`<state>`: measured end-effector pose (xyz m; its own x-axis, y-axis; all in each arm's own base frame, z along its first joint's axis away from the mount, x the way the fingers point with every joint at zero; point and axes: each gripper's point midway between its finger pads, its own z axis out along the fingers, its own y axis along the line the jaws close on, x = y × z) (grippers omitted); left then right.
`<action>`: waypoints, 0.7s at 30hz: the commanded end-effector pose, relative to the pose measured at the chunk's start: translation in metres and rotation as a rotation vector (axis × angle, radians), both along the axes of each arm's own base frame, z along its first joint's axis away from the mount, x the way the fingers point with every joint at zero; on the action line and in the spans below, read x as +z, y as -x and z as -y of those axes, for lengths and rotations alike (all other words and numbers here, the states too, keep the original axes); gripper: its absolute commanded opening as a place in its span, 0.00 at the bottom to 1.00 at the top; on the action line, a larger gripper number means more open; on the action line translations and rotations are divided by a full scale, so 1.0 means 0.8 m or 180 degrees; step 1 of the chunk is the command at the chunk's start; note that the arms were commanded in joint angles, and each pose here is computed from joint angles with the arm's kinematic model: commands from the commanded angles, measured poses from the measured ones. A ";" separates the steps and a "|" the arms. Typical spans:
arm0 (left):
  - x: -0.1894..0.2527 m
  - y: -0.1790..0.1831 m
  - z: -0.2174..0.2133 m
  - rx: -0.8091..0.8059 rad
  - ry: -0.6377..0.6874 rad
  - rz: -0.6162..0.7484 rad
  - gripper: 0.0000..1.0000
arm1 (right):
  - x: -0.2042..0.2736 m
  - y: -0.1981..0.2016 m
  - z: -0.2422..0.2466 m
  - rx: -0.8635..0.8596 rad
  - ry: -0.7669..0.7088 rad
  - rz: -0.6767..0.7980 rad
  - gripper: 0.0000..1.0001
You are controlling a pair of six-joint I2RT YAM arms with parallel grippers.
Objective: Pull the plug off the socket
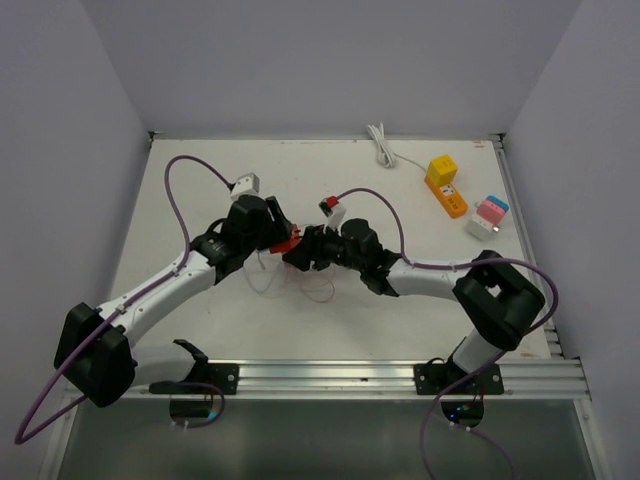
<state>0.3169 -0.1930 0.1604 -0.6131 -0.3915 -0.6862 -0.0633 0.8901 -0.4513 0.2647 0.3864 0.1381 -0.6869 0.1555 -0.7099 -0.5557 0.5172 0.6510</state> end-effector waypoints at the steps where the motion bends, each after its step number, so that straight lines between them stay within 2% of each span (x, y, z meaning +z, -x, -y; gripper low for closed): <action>1: 0.056 -0.021 0.005 0.0184 0.0402 0.0483 0.00 | 0.033 -0.007 -0.022 0.0093 -0.0262 0.0153 0.56; 6: 0.073 -0.024 -0.005 0.0359 0.0496 0.0659 0.00 | 0.020 -0.005 -0.025 0.0123 -0.0254 0.0062 0.37; 7: 0.075 -0.025 -0.007 0.0380 0.0501 0.0686 0.00 | 0.018 -0.005 -0.025 0.0132 -0.0245 0.0050 0.28; 9: 0.082 -0.026 -0.013 0.0481 0.0531 0.0758 0.00 | 0.017 -0.004 -0.025 0.0145 -0.0243 0.0036 0.18; 10: 0.084 -0.028 -0.017 0.0533 0.0550 0.0809 0.00 | 0.016 -0.001 -0.026 0.0170 -0.0246 0.0012 0.08; 12: 0.095 -0.030 -0.028 0.0704 0.0614 0.0946 0.00 | 0.014 0.002 -0.025 0.0199 -0.0224 -0.0014 0.00; 21: 0.142 -0.039 -0.080 0.1352 0.0724 0.1634 0.00 | 0.002 0.029 -0.013 0.0374 0.0021 -0.0200 0.00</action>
<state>0.3157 -0.1630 0.1823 -0.3987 -0.5219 -0.7541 -0.1169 0.8445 -0.5227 0.2669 0.3981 0.1451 -0.6966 0.1627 -0.6987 -0.5667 0.4725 0.6750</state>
